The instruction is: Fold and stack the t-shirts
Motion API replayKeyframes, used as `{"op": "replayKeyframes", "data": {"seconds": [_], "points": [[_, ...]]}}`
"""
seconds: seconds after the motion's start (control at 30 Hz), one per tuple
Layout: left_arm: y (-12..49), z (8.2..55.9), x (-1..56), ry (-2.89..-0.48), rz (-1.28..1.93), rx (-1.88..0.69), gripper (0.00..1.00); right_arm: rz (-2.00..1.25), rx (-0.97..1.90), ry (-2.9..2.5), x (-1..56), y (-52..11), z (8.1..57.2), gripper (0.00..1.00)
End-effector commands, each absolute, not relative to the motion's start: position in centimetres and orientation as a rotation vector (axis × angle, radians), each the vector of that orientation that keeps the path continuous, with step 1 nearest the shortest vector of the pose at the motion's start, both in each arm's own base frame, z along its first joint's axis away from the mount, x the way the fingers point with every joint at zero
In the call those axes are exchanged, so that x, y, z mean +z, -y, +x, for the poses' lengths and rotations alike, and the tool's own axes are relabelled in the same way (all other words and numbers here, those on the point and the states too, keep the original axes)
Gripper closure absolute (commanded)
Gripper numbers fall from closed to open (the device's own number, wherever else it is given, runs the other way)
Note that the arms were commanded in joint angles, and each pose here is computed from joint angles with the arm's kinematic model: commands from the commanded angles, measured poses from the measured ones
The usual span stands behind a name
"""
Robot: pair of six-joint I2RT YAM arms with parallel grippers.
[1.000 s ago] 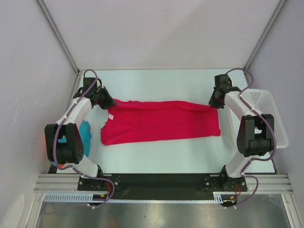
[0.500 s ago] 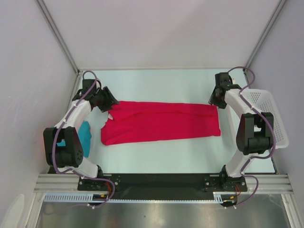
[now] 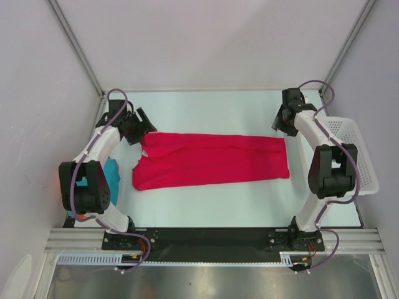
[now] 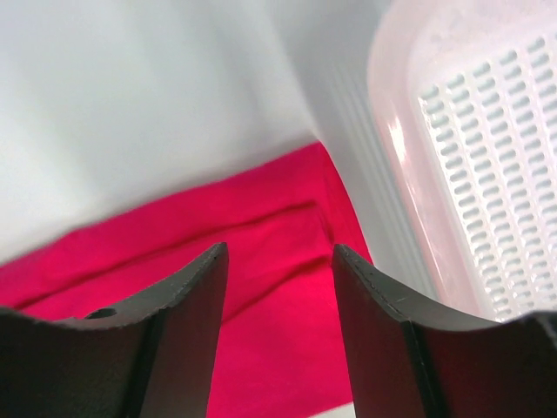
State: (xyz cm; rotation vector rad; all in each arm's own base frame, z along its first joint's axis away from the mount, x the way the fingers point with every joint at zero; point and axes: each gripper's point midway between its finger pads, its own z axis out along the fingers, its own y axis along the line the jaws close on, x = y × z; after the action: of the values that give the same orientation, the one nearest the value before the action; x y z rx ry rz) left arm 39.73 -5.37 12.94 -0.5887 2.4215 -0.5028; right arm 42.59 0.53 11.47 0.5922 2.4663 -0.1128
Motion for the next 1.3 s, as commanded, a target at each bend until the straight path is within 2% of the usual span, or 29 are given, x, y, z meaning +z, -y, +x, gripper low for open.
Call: {"op": "replayKeyframes", "data": {"seconds": [0.0,0.37,0.83,0.97,1.07,1.1,1.17,1.2,1.23,1.27], "points": [[4.4,42.6,12.6,-2.389,-0.598,-0.454,0.21,0.559,-0.128,-2.482,11.6,-1.2,43.5,0.43],[3.9,44.8,8.7,-2.447,-0.669,-0.416,0.22,0.488,-0.063,-2.453,14.6,-3.6,40.7,0.43],[3.1,41.1,8.0,-2.463,-0.692,-0.361,0.22,0.433,-0.037,-2.435,16.2,-4.8,36.8,0.43],[3.5,40.0,7.7,-2.472,-0.700,-0.384,0.26,0.430,-0.042,-2.440,16.2,-4.7,36.1,0.43],[4.1,39.1,7.5,-2.467,-0.704,-0.428,0.42,0.430,-0.042,-2.436,16.1,-4.6,35.8,0.43],[4.2,38.9,7.7,-2.457,-0.702,-0.439,0.58,0.426,-0.040,-2.436,16.1,-4.7,35.7,0.43],[4.3,38.1,6.9,-2.471,-0.721,-0.444,0.77,0.428,-0.035,-2.442,16.0,-4.7,35.5,0.43],[4.3,37.9,6.6,-2.473,-0.726,-0.443,0.92,0.424,-0.033,-2.444,15.9,-4.8,35.5,0.43],[4.2,37.6,6.3,-2.479,-0.732,-0.438,0.98,0.423,-0.030,-2.445,15.8,-4.9,35.4,0.43],[4.3,37.5,6.2,-2.483,-0.741,-0.441,1.00,0.418,-0.031,-2.444,15.9,-4.9,35.4,0.43]]}}
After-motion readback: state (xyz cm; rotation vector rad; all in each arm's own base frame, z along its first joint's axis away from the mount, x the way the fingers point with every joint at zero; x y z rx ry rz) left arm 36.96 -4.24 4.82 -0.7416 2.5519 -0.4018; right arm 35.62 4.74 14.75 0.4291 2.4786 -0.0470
